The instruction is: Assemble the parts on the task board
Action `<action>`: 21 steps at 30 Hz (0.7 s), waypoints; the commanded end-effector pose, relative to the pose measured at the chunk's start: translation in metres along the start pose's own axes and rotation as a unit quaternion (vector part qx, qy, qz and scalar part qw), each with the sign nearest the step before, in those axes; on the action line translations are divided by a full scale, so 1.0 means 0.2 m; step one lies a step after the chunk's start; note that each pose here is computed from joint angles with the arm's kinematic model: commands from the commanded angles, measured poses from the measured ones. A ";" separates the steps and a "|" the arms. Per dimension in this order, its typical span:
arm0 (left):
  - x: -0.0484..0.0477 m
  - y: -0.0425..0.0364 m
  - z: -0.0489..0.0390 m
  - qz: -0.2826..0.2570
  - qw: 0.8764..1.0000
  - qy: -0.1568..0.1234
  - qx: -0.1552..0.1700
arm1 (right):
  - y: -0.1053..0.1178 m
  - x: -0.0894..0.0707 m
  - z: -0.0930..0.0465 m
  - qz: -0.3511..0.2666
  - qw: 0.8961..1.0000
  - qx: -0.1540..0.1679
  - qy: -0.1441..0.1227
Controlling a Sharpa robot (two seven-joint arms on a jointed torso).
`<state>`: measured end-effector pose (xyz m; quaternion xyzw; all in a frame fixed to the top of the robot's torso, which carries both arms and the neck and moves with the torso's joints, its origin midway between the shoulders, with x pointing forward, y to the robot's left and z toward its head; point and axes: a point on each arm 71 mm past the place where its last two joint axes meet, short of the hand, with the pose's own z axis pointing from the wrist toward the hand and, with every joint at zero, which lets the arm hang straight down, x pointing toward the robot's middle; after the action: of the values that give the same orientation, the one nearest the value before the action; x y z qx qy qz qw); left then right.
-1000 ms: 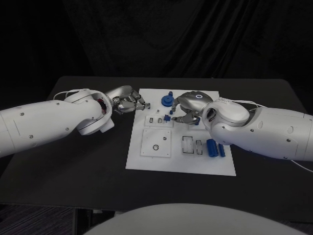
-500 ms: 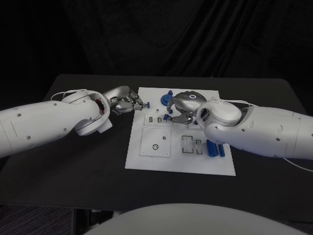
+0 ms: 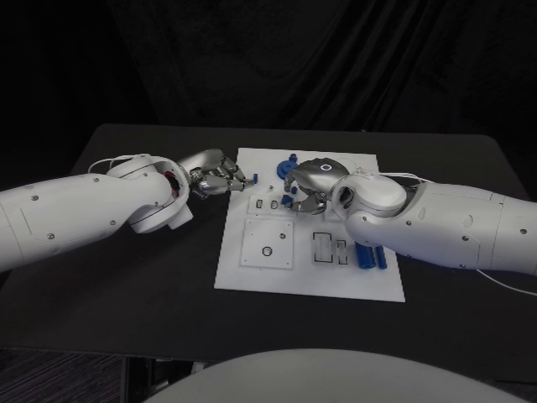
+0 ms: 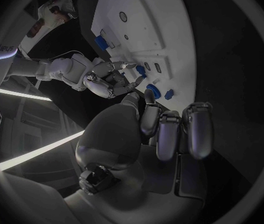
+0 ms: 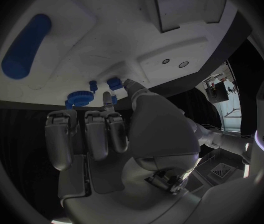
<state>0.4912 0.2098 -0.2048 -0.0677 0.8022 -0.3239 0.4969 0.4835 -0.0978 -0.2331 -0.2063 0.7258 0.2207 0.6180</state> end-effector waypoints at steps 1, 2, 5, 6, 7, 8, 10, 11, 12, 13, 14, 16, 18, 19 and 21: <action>0.016 -0.002 0.002 -0.004 1.000 0.008 0.004 | -0.01 0.01 0.01 -0.006 1.000 0.008 0.007; 0.018 -0.002 0.002 -0.004 1.000 0.009 0.004 | -0.01 0.02 0.01 -0.007 1.000 0.008 0.008; 0.021 0.001 0.001 -0.004 1.000 0.010 0.004 | -0.01 0.02 0.01 -0.008 1.000 0.009 0.009; 0.022 0.002 0.001 -0.004 1.000 0.010 0.003 | -0.01 0.02 0.02 -0.008 1.000 0.009 0.009; 0.023 0.002 0.001 -0.004 1.000 0.010 0.003 | -0.01 0.02 0.02 -0.008 1.000 0.009 0.010; 0.024 0.003 0.002 -0.004 1.000 0.010 0.003 | -0.01 0.02 0.02 -0.009 1.000 0.010 0.010; 0.026 0.003 0.002 -0.005 1.000 0.011 0.003 | -0.02 0.02 0.02 -0.009 1.000 0.010 0.012; 0.027 0.003 0.003 -0.005 1.000 0.011 0.004 | -0.02 0.03 0.02 -0.010 1.000 0.011 0.012; 0.028 0.003 0.003 -0.005 1.000 0.012 0.004 | -0.02 0.03 0.02 -0.010 1.000 0.011 0.011; 0.029 0.003 0.003 -0.005 1.000 0.012 0.004 | -0.02 0.03 0.02 -0.010 1.000 0.011 0.011; 0.030 0.003 0.004 -0.005 1.000 0.012 0.004 | -0.02 0.03 0.03 -0.010 1.000 0.010 0.010; 0.033 0.004 0.005 -0.005 1.000 0.013 0.003 | -0.02 0.03 0.03 -0.010 1.000 0.009 0.009; 0.035 0.004 0.005 -0.005 1.000 0.014 0.003 | -0.02 0.03 0.03 -0.010 1.000 0.009 0.008; 0.037 0.004 0.006 -0.005 1.000 0.015 0.003 | -0.02 0.03 0.03 -0.010 1.000 0.008 0.007; 0.040 0.005 0.006 -0.005 1.000 0.016 0.003 | -0.02 0.03 0.04 -0.010 1.000 0.007 0.007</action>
<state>0.4896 0.2088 -0.2106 -0.0677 0.8069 -0.3235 0.4895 0.4915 -0.0976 -0.2386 -0.2078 0.7305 0.2087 0.6162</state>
